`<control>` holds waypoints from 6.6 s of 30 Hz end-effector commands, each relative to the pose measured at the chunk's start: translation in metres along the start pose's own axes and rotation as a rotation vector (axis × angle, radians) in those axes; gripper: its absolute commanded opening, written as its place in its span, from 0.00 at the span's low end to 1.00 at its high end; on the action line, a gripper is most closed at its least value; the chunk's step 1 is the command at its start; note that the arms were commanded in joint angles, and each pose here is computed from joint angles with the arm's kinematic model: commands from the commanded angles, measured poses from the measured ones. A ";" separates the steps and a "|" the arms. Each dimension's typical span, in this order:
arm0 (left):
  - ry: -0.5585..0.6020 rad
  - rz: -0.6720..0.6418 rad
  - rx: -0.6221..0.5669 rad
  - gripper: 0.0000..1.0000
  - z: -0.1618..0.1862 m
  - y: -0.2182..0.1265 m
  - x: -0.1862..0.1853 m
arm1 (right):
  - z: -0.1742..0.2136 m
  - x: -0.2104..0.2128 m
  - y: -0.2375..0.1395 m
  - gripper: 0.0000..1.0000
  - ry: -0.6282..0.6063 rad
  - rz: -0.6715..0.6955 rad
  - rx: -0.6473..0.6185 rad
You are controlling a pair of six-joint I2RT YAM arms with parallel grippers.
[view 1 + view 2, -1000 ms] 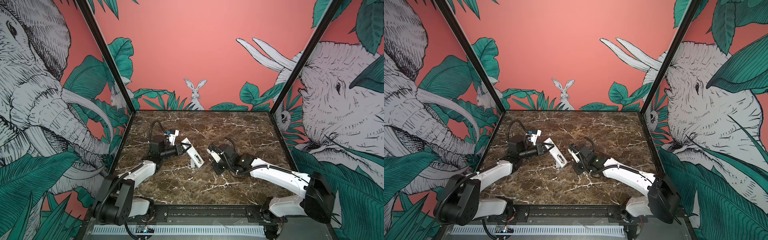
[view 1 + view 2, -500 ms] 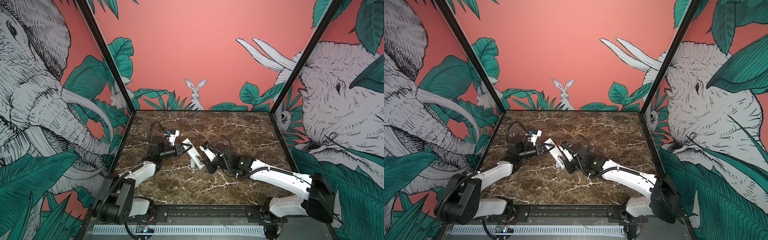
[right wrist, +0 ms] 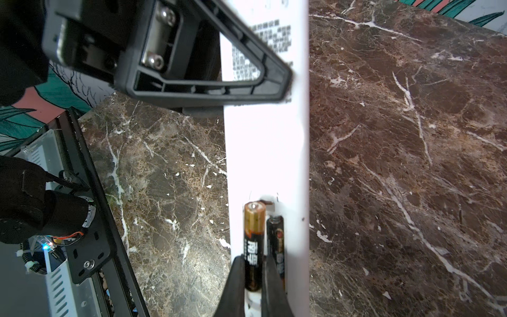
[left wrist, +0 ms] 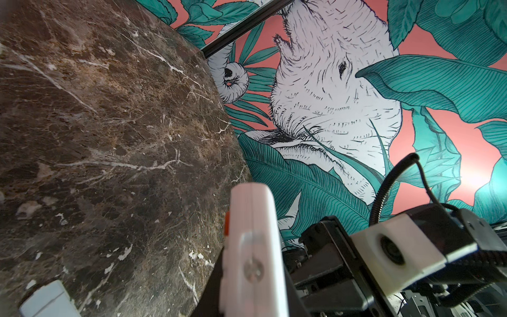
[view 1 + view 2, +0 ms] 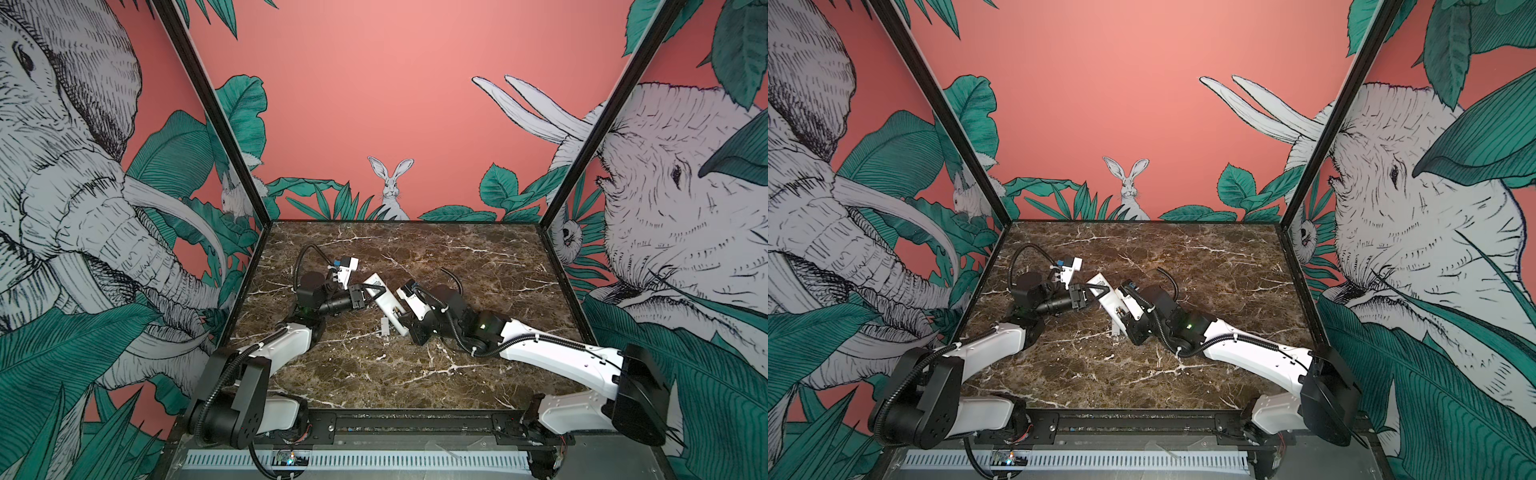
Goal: Load the batteries into the remote control
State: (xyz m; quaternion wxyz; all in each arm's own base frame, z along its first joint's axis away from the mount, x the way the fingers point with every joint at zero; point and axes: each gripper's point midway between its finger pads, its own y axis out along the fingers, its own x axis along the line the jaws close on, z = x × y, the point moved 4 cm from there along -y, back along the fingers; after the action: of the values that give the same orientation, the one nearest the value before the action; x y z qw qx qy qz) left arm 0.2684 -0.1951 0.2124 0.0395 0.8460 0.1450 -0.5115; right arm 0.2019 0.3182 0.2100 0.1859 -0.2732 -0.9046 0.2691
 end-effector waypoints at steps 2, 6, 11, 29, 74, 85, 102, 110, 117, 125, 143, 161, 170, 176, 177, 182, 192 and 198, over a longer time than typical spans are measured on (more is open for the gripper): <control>0.033 0.042 -0.001 0.00 0.000 -0.002 -0.010 | -0.009 0.005 0.004 0.08 0.006 -0.019 -0.042; 0.034 0.043 -0.001 0.00 0.000 -0.002 -0.011 | -0.008 0.005 0.007 0.10 0.010 -0.024 -0.034; 0.034 0.043 -0.003 0.00 -0.001 -0.002 -0.011 | -0.004 0.001 0.008 0.13 0.016 -0.001 -0.026; 0.031 0.040 -0.004 0.00 -0.001 -0.002 -0.011 | -0.003 -0.007 -0.002 0.22 -0.016 0.066 -0.021; 0.038 -0.513 0.418 0.00 0.050 0.043 0.035 | 0.078 -0.045 -0.002 0.55 0.211 0.071 0.095; 0.077 -0.774 0.527 0.00 0.048 0.059 0.053 | 0.112 -0.043 0.010 0.56 0.265 0.025 0.132; 0.266 -0.892 0.662 0.00 0.050 0.095 0.028 | 0.114 -0.032 0.041 0.54 0.311 -0.103 0.124; 0.272 -0.904 0.678 0.00 0.052 0.096 0.029 | 0.106 -0.026 0.043 0.51 0.310 -0.149 0.102; 0.359 -1.003 0.652 0.00 0.038 0.078 0.026 | 0.127 -0.029 0.039 0.52 0.300 -0.106 0.196; 0.392 -0.800 0.528 0.00 0.020 0.068 -0.002 | 0.149 -0.016 0.019 0.53 0.171 -0.074 0.338; 0.375 -0.702 0.356 0.00 0.004 0.005 -0.023 | 0.149 -0.007 0.044 0.36 -0.025 0.136 0.508; 0.351 -0.679 0.324 0.00 0.012 -0.003 -0.009 | 0.152 0.002 0.060 0.22 -0.074 0.178 0.583; 0.306 -0.613 0.306 0.00 0.019 0.004 0.002 | 0.135 0.005 0.057 0.14 -0.075 0.175 0.531; 0.291 -0.609 0.292 0.00 0.019 0.003 0.007 | 0.124 0.005 0.050 0.11 -0.079 0.187 0.496; 0.286 -0.603 0.282 0.00 0.018 0.002 0.008 | 0.120 0.005 0.047 0.11 -0.082 0.190 0.480; 0.225 -0.515 0.228 0.00 0.014 0.004 0.011 | 0.086 0.011 0.027 0.12 -0.085 0.165 0.348; 0.108 -0.157 0.143 0.00 -0.003 0.002 -0.018 | 0.001 0.020 -0.020 0.13 -0.070 0.157 -0.015; 0.049 -0.055 0.130 0.00 -0.008 -0.005 -0.024 | -0.032 0.018 -0.031 0.13 -0.053 0.169 -0.177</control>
State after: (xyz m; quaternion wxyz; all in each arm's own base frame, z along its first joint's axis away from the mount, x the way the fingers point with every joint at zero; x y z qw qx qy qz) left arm 0.2698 -0.1933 0.2145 -0.0696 0.8396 0.1908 -0.5038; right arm 0.1787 0.3145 0.2264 0.1330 -0.3337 -0.8921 0.2740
